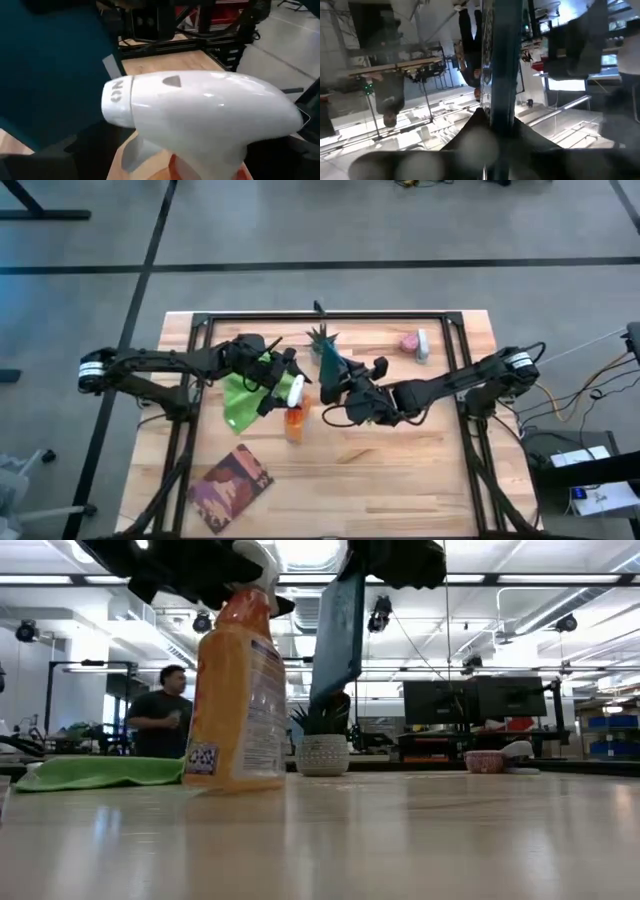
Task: Apply microfiber cloth
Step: Spray the front and back of the tablet with the spray bottle
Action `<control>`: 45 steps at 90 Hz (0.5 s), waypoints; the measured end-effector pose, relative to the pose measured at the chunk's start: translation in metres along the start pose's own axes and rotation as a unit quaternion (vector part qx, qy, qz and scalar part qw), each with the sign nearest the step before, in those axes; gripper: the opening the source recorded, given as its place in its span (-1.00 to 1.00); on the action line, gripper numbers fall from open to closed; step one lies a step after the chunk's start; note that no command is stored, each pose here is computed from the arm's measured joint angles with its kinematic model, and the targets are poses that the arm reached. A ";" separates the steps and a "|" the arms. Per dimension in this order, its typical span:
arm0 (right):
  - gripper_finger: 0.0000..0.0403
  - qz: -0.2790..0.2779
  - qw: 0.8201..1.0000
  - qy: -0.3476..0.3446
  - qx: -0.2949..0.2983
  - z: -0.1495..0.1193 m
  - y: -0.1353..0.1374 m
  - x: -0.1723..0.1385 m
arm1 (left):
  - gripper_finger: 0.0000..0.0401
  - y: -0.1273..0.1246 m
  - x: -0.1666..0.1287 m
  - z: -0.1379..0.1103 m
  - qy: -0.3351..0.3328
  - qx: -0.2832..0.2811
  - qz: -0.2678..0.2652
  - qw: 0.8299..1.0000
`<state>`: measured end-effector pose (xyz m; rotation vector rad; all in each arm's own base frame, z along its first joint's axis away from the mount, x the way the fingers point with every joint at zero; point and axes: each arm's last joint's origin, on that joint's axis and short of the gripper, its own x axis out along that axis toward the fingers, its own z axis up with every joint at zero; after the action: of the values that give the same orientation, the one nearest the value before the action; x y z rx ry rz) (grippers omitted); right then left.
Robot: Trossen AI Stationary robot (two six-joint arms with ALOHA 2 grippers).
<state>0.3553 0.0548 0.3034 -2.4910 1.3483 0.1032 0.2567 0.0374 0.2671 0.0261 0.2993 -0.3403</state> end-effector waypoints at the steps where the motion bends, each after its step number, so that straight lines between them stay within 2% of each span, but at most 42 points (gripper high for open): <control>1: -0.94 0.000 1.000 0.000 0.000 0.000 0.000 0.000 | 0.75 0.000 0.000 0.000 0.000 -0.001 0.000 1.000; 27: -0.94 -0.022 1.000 -0.004 -0.015 -0.005 -0.002 0.004 | 0.75 -0.004 0.003 -0.005 0.022 -0.013 -0.012 1.000; 45: -0.94 -0.044 0.999 -0.009 -0.030 -0.010 -0.002 0.012 | 0.75 -0.004 0.003 -0.006 0.021 -0.002 -0.003 1.000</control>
<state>0.3632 0.0431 0.3107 -2.5875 1.2447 0.1494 0.2568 0.0333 0.2606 0.0290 0.3420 -0.3452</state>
